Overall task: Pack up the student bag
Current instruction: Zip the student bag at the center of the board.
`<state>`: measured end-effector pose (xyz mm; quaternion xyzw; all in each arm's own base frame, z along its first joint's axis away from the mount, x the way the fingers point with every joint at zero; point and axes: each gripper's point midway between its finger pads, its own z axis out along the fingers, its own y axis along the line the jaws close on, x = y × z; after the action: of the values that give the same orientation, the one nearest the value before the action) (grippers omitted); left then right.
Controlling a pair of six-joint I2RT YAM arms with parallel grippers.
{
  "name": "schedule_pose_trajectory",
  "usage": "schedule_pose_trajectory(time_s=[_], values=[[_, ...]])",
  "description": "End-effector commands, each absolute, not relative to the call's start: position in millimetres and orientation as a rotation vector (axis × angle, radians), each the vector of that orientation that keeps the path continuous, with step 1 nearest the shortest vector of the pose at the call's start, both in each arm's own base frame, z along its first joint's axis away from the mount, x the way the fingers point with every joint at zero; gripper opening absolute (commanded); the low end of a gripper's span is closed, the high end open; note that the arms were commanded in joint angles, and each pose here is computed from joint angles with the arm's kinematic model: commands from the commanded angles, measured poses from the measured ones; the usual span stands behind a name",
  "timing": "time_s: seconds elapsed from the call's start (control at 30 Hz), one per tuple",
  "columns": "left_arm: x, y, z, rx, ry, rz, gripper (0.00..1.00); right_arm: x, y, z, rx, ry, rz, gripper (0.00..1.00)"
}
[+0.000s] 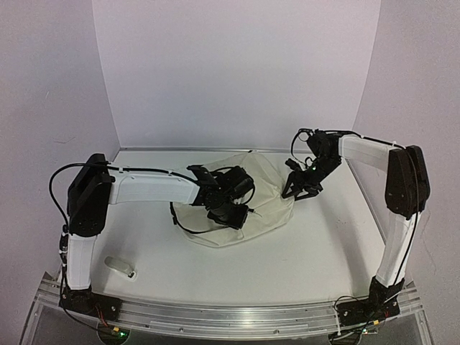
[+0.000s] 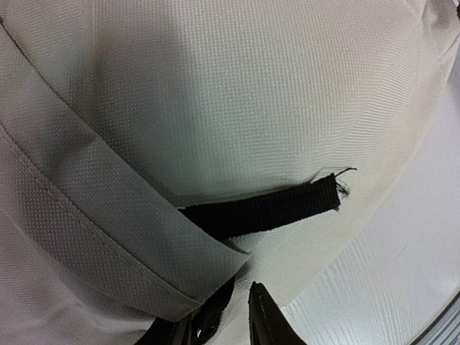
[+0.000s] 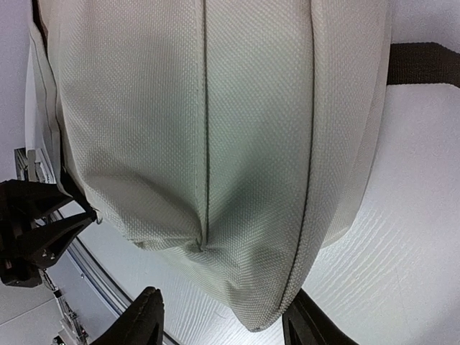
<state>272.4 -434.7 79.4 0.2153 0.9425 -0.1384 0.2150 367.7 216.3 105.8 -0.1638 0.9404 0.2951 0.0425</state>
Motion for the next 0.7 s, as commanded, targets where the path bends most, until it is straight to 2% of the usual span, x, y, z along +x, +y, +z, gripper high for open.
schedule_pose_trajectory(time_s=[0.0,0.13,0.27,0.37,0.43,0.67], values=[[284.4,-428.2,88.2,0.549,2.589,-0.296,0.23,370.8,224.0,104.8,-0.500,2.866,0.947,0.54],[286.6,-422.3,96.1,0.518,2.565,-0.282,0.10,371.6,222.9,103.8,-0.497,2.869,0.937,0.44],[283.6,-416.9,108.4,0.492,2.541,-0.321,0.01,375.0,218.4,102.3,-0.494,2.872,0.884,0.23],[278.8,-408.0,115.3,0.471,2.531,-0.342,0.00,378.6,214.4,103.5,-0.498,2.867,0.831,0.03],[276.1,-398.3,117.0,0.451,2.530,-0.333,0.00,382.2,210.0,105.2,-0.501,2.860,0.787,0.00],[266.9,-360.3,121.0,0.357,2.526,-0.285,0.00,406.8,184.5,109.4,-0.477,2.828,0.649,0.00]])
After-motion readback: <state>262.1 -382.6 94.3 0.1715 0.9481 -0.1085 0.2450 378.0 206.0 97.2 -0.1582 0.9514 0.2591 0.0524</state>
